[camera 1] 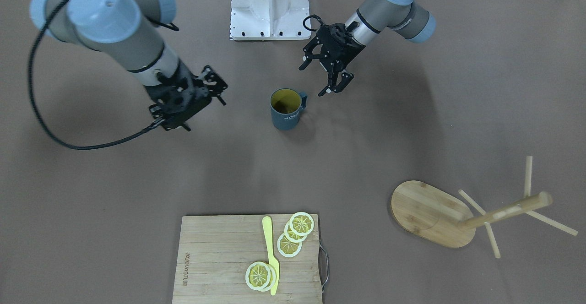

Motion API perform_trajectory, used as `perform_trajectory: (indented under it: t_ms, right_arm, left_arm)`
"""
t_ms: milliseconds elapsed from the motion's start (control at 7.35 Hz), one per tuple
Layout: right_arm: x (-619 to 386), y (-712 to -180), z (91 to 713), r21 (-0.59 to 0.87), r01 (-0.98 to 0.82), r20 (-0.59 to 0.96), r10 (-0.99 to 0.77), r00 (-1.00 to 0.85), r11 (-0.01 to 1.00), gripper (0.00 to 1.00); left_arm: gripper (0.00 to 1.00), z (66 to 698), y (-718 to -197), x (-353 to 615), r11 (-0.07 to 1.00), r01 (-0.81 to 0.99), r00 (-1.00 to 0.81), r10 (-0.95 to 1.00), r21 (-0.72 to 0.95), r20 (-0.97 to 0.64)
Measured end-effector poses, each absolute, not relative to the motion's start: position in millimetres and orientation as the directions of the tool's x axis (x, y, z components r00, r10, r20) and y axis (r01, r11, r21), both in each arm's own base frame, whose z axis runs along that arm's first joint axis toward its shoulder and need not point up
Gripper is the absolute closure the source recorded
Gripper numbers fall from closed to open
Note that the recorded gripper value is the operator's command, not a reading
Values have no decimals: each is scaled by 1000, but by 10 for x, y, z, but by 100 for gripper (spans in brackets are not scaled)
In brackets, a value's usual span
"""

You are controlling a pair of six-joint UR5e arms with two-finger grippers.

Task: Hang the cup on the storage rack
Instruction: 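Grasp the mug handle with the left gripper while the right gripper releases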

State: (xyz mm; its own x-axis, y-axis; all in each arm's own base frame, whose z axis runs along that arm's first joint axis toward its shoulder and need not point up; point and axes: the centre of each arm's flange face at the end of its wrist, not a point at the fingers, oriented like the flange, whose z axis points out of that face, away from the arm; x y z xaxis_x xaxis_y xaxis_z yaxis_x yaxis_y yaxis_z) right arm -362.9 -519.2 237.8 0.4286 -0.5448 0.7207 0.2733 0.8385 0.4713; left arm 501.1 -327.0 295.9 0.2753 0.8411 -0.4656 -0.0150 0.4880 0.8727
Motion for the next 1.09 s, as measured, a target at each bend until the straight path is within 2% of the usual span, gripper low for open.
perform_trajectory:
  t_ms: [272,680,952,1088]
  right_arm:
    - [-3206,-5271,2783,472,280,707,-549,447,836,0]
    - [-3066,-5294,2991,474,287,693,-554,462,833,0]
    - [-3058,-5297,3010,477,288,689,-557,465,830,0]
    - [-3057,-5297,3015,477,288,688,-557,466,830,0]
  left_arm:
    - [7,2997,-3283,5143,480,-21,284,844,877,-455]
    - [9,3296,-3413,5359,424,53,294,858,904,-420]
    - [23,3325,-3486,5468,414,76,309,855,907,-416]
    - [40,3364,-3508,5494,414,73,320,852,907,-415]
